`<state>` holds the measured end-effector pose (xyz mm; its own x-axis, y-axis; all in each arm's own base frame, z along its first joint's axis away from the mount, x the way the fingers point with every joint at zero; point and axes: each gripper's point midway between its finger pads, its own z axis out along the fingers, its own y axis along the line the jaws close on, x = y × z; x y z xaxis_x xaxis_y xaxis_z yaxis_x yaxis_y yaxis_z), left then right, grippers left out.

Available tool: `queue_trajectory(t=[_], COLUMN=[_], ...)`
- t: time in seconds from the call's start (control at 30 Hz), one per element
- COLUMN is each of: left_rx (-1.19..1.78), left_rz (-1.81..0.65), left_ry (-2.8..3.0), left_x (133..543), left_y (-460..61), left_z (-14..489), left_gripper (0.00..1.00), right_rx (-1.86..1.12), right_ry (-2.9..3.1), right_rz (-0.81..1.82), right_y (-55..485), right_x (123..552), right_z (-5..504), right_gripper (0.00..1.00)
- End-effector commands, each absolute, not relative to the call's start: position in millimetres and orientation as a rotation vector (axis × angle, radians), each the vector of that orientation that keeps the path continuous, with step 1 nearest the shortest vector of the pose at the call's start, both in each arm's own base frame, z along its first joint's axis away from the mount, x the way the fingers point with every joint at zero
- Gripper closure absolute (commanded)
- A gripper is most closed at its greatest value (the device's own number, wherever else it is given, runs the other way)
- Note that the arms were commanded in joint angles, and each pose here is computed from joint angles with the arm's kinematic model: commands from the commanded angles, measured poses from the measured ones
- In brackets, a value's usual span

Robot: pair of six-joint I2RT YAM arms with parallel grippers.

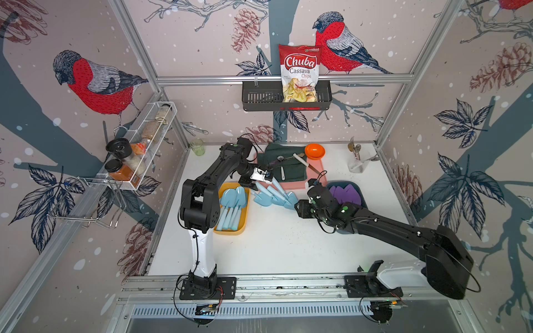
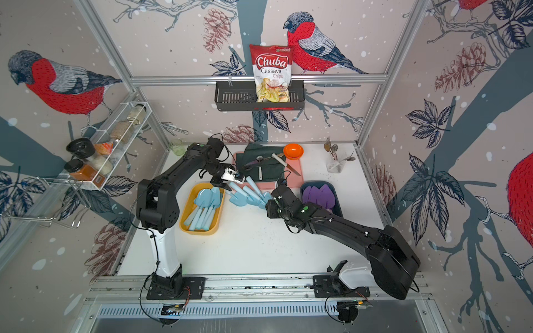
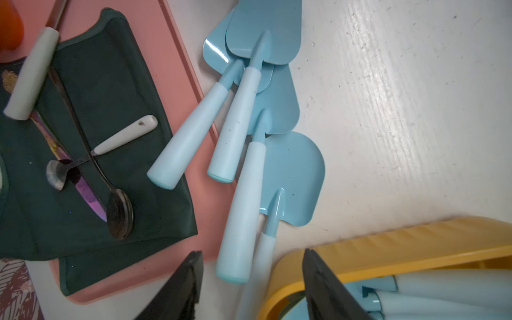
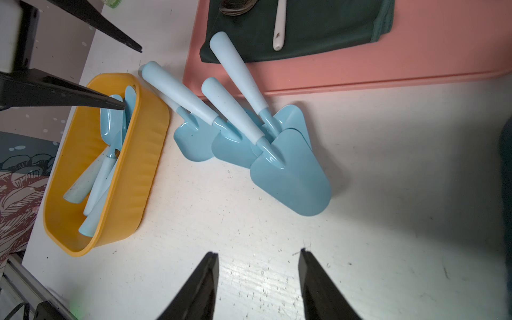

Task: Sort the small shovels by color and place them into the storage box
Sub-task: Pick up the shovel from the center of the board.

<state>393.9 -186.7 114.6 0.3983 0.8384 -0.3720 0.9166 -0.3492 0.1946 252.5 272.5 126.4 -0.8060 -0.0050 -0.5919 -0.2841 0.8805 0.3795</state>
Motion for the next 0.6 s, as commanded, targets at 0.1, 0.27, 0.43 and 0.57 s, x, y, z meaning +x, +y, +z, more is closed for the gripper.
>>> queue_trajectory(t=[0.1, 0.27, 0.43, 0.57], left_rx=[2.349, 2.387, 2.416, 2.443], left_rz=[-0.265, -0.272, -0.266, -0.261], left_ry=[1.539, 1.550, 1.553, 1.535], left_x=[402.3, 402.1, 403.0, 402.5], left_y=[-189.7, -191.3, -190.4, -189.9], left_z=[93.1, 75.9, 64.6, 60.5], left_gripper=[0.39, 0.41, 0.47, 0.56], right_rx=[-0.172, -0.166, -0.160, -0.157], right_ry=[2.428, 2.426, 2.423, 2.420], right_rz=[0.604, 0.596, 0.589, 0.585], right_y=[265.4, 261.3, 257.7, 255.4], right_x=[251.7, 250.2, 249.5, 249.5], right_z=[128.4, 128.0, 128.3, 129.4], right_gripper=[0.48, 0.48, 0.48, 0.49])
